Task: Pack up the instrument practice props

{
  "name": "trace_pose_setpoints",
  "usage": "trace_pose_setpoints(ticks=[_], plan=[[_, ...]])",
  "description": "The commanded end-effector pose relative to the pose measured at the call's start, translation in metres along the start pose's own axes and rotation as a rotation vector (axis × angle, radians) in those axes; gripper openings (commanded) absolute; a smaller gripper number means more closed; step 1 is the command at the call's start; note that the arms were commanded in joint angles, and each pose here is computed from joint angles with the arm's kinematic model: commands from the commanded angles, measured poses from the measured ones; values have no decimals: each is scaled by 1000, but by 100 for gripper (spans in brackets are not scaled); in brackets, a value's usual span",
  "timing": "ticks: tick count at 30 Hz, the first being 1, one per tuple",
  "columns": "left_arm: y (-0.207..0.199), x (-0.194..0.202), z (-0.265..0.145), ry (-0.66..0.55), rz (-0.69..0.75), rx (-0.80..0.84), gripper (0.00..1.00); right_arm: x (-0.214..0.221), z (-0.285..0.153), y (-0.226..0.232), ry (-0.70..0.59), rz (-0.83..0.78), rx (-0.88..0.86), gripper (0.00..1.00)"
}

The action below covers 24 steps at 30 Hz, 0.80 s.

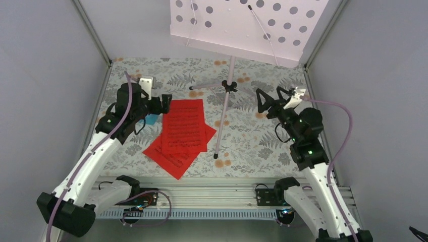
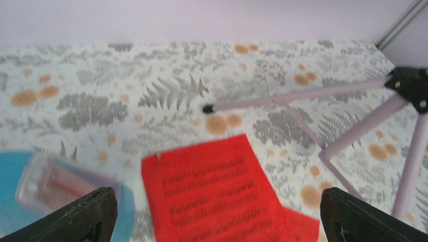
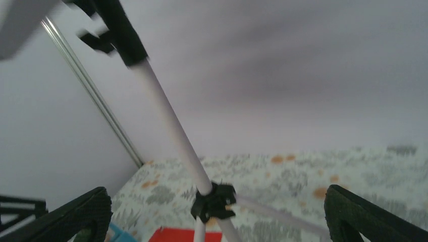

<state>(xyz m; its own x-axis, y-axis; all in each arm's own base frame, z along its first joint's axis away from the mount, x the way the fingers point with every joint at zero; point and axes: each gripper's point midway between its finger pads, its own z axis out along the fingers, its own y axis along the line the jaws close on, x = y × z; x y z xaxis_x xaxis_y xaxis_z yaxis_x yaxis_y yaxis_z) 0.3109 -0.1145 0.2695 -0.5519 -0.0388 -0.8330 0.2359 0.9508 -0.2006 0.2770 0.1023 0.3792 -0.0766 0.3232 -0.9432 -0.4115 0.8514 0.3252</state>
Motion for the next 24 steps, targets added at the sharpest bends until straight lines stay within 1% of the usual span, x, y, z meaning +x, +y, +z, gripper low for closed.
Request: trace_pose_setpoints(ticks=[1,3,5,9,12,14,18,20,24], plan=[[-3,-45,17,-152,63,19,100,54,17,-16,158,211,32,100],[-8,-63,22,-212,69,62,100,75,27,-21,217,288,38,100],[-12,-81,21,-275,73,83,100,93,37,-20,271,355,4,99],[-8,-100,6,-359,118,41,100,119,51,-24,341,482,-22,97],[8,-98,-10,-381,149,-61,100,135,58,-29,374,570,-44,97],[15,-94,-18,-394,157,-98,100,142,63,-31,385,631,-67,96],[13,-92,-19,-389,157,-86,100,149,76,-25,412,728,-138,94],[11,-90,-14,-368,157,-70,100,148,83,-20,423,754,-179,93],[12,-86,-7,-343,151,-74,100,146,96,-20,423,782,-202,91]])
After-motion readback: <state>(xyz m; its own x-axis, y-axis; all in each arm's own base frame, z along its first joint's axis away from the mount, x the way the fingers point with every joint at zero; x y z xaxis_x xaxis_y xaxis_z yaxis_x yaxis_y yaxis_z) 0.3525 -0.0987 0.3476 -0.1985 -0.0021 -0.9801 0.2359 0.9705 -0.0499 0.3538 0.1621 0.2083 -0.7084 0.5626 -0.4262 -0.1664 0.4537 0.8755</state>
